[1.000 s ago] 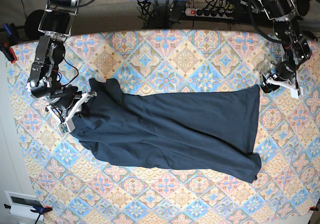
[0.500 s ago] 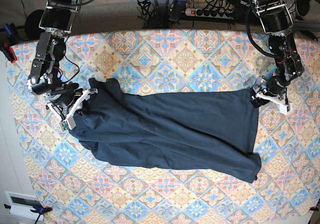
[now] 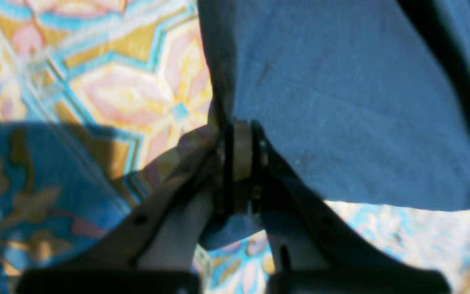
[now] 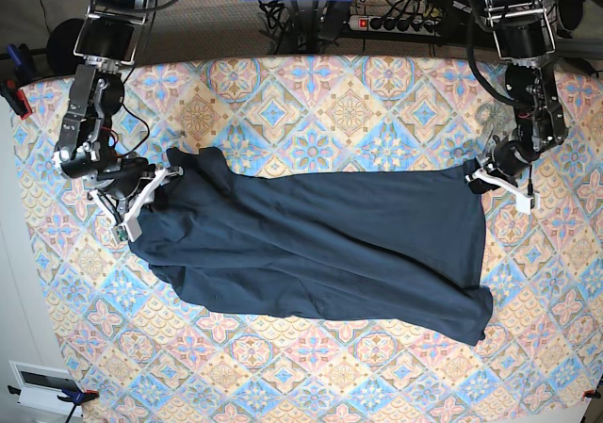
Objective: Layout the t-shirt on the table in an organized manner, then fold the t-shirt properly
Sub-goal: 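Regrasp the shirt edge with the left gripper and pull it taut, then regrasp the navy shirt end with the right gripper, holding with the left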
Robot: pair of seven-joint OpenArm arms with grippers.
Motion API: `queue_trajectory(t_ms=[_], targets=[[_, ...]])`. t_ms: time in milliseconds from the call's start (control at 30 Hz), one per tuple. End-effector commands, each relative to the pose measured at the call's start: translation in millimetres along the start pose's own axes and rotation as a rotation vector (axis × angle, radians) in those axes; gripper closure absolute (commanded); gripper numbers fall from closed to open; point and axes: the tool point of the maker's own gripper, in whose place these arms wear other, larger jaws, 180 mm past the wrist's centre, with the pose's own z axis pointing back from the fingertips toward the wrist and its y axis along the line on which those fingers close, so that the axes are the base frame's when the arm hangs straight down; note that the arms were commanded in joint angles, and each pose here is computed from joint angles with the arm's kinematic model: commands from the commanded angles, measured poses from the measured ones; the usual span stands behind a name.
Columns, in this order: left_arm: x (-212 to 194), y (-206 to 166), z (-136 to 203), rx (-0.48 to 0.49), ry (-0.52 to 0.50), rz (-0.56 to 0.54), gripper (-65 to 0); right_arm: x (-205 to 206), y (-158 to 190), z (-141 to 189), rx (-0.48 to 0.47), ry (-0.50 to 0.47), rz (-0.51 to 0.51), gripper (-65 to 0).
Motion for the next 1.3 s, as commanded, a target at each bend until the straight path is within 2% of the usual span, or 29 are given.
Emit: queue_trajectory(t_ms=[0, 133, 233, 433, 567, 800, 1000, 1267], targets=[[1.7, 11.2, 7.8, 0.025, 0.03, -0.008, -0.1, 15.8, -5.4, 5.4, -0.018, -0.043, 0.023, -4.8], [16.1, 15.1, 15.7, 0.011, 0.002, 0.012, -0.1, 17.3, -11.0, 10.6, -0.061, -0.039, 0.054, -17.9], [16.8, 15.3, 16.1, 0.01, 0.002, 0.011, -0.1, 33.1, -5.9, 23.9, -0.077, -0.087, 0.1, -22.4], [15.7, 15.1, 15.9, 0.009, 0.003, 0.014, -0.1, -3.8, 5.0, 30.3, -0.067, -0.03, 0.108, -23.0], [18.1, 17.1, 17.5, 0.013, -0.001, 0.013, -0.1, -32.2, -5.6, 36.5, -0.091, 0.02, 0.066, -23.0], [23.1, 20.5, 20.4, 0.022, -0.005, 0.001, -0.1, -37.1, -3.6, 31.7, -0.059, 0.019, 0.089, -23.1], [23.4, 20.8, 20.6, 0.022, -0.006, 0.002, -0.1, -58.5, -7.1, 18.6, -0.037, 0.061, 0.037, -23.2], [24.7, 21.8, 21.5, 0.025, -0.008, 0.0, -0.1, -63.1, 16.7, 7.0, 0.027, 0.089, 0.078, -23.3]])
